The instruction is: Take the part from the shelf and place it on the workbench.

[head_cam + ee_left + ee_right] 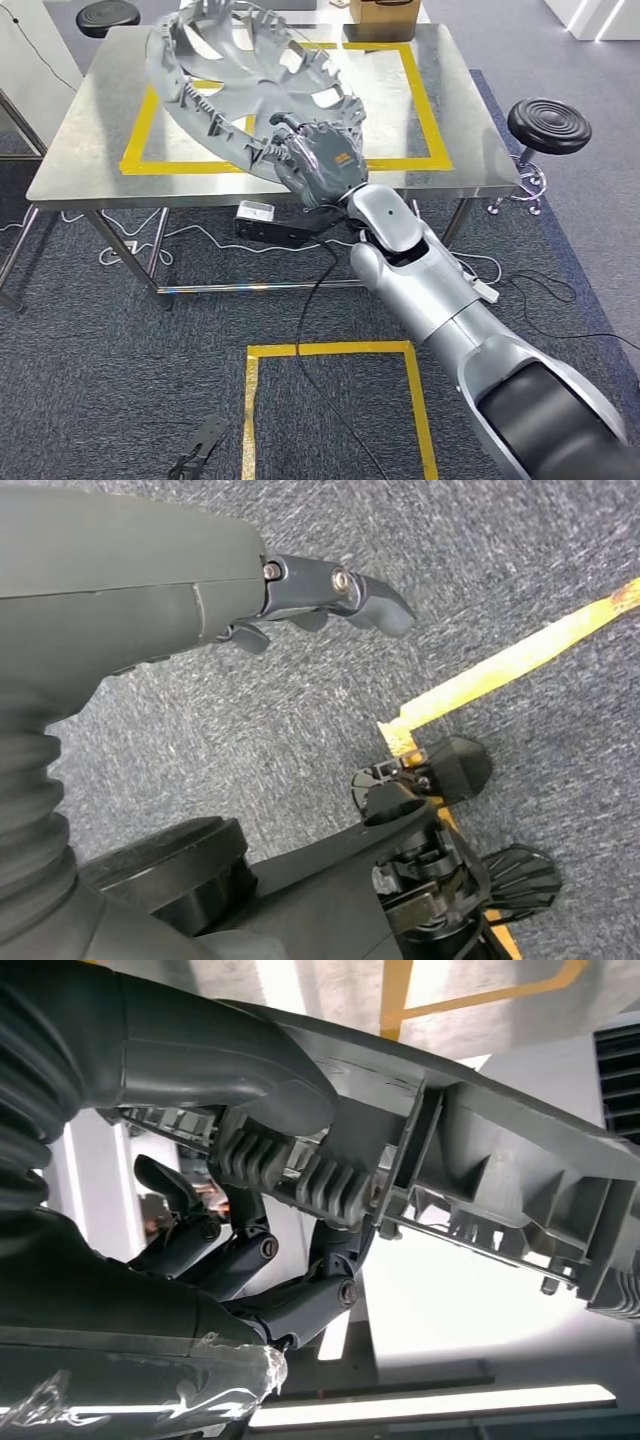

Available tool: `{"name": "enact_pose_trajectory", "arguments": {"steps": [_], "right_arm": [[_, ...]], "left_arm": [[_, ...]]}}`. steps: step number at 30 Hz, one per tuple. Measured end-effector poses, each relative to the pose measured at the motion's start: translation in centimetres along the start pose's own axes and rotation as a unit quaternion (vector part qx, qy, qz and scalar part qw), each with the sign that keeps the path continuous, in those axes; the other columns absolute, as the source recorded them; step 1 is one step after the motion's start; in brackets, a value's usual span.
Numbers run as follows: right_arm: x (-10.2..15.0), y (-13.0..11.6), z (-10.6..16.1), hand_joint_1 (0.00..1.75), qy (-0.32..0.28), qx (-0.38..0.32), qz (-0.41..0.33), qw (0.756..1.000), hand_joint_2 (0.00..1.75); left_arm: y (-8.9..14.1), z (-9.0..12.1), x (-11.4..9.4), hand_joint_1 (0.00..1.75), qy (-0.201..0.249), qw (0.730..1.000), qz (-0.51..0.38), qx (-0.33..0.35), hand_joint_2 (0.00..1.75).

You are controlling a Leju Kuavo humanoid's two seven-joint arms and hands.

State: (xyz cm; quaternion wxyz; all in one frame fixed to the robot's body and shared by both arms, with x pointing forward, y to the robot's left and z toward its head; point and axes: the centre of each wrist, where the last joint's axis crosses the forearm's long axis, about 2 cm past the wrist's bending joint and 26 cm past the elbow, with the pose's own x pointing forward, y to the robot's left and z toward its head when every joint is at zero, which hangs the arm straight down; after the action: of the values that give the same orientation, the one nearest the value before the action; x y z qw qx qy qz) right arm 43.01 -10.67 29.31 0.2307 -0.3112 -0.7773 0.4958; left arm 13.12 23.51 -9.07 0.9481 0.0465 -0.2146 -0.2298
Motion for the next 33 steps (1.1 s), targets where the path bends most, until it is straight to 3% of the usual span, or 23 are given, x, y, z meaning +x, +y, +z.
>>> {"name": "enact_pose_trajectory", "arguments": {"steps": [23, 33], "right_arm": [[0.2, 0.9, 0.6, 1.75, 0.001, 0.013, -0.008, 1.0, 1.75], [-0.1, 4.2, 3.5, 1.75, 0.025, 0.055, -0.026, 0.998, 1.75]], "left_arm": [[0.3, 0.0, -0.5, 0.0, 0.009, 1.0, -0.003, 0.004, 1.75], [0.0, 0.2, -1.8, 0.0, 0.022, 1.0, -0.003, 0.002, 1.75]]}}
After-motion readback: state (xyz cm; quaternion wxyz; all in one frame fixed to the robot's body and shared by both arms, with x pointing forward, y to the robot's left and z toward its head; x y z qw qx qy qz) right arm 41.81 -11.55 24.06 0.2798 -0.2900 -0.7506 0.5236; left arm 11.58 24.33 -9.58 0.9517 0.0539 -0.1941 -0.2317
